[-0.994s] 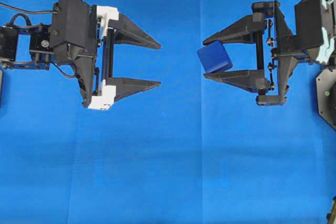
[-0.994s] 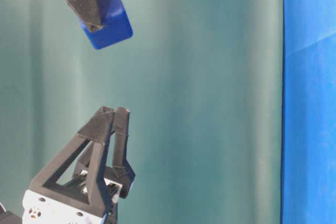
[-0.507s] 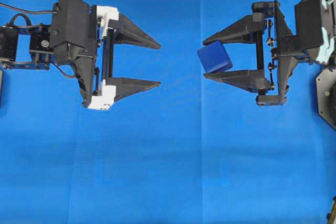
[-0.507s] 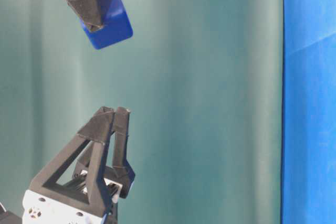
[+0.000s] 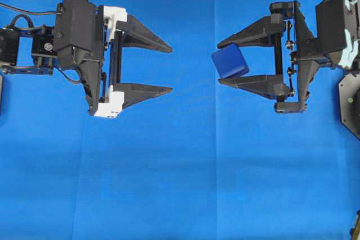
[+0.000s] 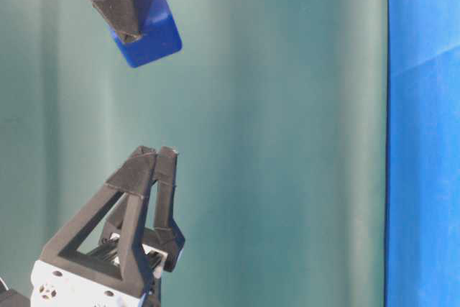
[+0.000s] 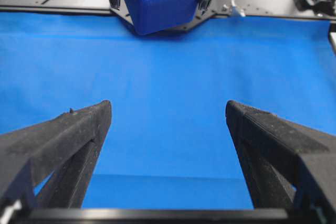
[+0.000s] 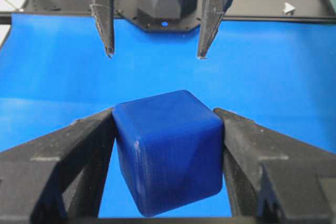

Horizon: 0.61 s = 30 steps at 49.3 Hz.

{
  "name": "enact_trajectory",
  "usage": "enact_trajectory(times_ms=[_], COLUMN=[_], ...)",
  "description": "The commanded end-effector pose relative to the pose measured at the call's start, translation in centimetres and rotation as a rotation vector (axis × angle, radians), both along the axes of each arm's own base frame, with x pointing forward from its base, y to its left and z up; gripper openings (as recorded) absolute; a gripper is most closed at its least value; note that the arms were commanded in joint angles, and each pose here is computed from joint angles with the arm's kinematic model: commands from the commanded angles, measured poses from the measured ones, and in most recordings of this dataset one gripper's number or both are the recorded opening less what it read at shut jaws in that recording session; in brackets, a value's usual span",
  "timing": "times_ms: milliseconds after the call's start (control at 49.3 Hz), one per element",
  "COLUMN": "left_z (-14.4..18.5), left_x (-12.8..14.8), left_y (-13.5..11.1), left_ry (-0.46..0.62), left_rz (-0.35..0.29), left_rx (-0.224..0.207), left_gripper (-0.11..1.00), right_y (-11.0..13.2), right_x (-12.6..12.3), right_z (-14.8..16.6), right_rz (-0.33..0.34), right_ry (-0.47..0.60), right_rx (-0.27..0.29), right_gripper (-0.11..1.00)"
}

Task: Handover the blue block to the right arm after grasping it with the left arm, then place it in the designated position.

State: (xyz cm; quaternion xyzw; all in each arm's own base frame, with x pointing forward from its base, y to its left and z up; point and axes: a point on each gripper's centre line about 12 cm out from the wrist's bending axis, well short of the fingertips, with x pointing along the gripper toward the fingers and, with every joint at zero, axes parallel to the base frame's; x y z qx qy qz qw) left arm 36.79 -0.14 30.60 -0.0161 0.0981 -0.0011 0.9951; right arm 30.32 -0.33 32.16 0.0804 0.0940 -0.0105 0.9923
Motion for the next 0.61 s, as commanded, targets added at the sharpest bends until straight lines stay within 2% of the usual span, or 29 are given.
enact_trajectory(times_ms=[0,183,588], left_z=[1.4,1.4,1.4], left_x=[-0.3,-0.3,-0.3], left_y=[0.0,0.0,0.0], left_ry=[-0.043,-0.043,-0.043], left_rz=[0.000,0.000,0.000], left_rx=[-0.002,-0.002,0.000], left_gripper=[0.93,0.93,0.93], right_y=[0.1,0.0,-0.3], right_x=[-0.1,-0.1,-0.7], right_z=[0.8,0.5,-1.4], right_rz=[0.001,-0.004,-0.044], right_ry=[-0.023,0.003,0.168], right_rx=[0.003,0.010,0.053], right_gripper=[0.52,0.52,0.52])
